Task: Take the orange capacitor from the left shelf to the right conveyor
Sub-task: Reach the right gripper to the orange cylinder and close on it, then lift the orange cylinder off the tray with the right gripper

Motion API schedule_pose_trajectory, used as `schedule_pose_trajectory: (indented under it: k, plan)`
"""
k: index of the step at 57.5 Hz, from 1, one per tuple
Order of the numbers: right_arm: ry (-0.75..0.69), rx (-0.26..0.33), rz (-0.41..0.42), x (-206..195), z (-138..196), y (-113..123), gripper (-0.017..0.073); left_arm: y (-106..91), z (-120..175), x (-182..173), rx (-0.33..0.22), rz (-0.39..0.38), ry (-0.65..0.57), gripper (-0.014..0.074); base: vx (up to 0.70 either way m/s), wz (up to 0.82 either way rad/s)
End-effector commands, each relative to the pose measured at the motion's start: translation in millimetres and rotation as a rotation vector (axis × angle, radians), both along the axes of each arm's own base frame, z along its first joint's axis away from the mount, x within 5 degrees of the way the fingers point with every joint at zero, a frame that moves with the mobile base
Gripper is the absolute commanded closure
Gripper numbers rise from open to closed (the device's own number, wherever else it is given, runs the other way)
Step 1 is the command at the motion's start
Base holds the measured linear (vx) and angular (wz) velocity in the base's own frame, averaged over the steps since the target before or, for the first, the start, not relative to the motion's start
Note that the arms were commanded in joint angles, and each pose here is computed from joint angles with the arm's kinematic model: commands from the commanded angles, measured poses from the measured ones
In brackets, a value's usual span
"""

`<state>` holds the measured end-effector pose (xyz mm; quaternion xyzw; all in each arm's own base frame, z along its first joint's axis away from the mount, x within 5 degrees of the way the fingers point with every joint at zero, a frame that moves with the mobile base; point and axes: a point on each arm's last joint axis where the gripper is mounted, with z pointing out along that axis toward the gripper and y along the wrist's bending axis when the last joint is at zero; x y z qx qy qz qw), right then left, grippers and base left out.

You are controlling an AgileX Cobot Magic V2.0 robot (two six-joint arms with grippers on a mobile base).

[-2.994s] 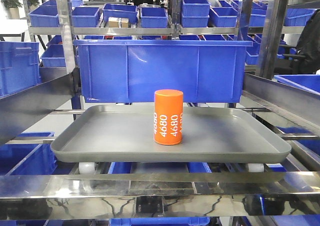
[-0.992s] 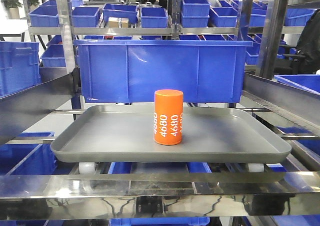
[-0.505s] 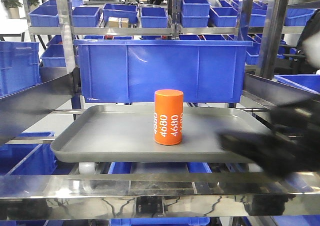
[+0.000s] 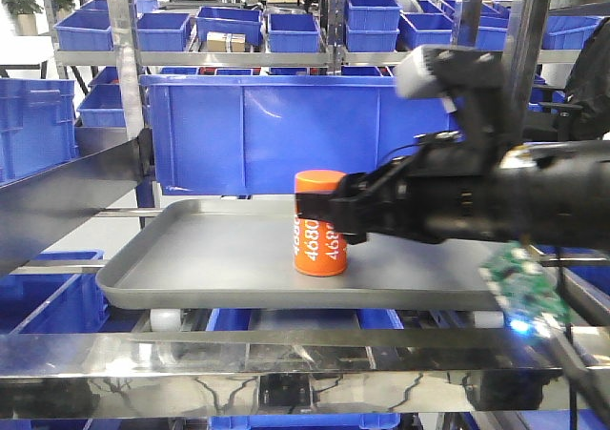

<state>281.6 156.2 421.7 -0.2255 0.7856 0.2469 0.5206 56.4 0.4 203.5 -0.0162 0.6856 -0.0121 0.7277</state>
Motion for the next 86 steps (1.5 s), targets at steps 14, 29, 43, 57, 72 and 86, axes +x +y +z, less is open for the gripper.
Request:
schedule_pose_trajectory:
  k: [14, 29, 43, 57, 72, 86]
  plan:
    - [-0.054, 0.109, -0.041, 28.5, -0.9, 12.0, -0.0007, 0.0, -2.9, -0.1, -0.007, -0.003, -0.061, 0.06, 0.0, 0.0]
    - [-0.051, 0.111, -0.034, 28.8, -1.6, 12.9, 0.0189, 0.0, -2.9, -0.1, -0.007, -0.003, -0.061, 0.06, 0.0, 0.0]
    - [-0.12, 0.079, -0.019, 17.9, 11.7, 7.2, 0.0291, 0.0, -2.9, -0.1, -0.007, -0.003, -0.061, 0.06, 0.0, 0.0]
    - [-0.233, 0.008, 0.016, -30.0, 50.2, -14.4, 0.0291, 0.0, -2.9, -0.1, -0.007, -0.003, -0.061, 0.06, 0.0, 0.0]
    - [-0.231, -0.064, -0.042, -102.7, 81.2, -55.1, 0.0289, 0.0, -2.9, -0.1, -0.007, -0.003, -0.061, 0.06, 0.0, 0.0]
    - [-0.227, -0.08, -0.094, -157.5, 66.4, -85.5, 0.0289, 0.0, -2.9, -0.1, -0.007, -0.003, -0.061, 0.06, 0.0, 0.0]
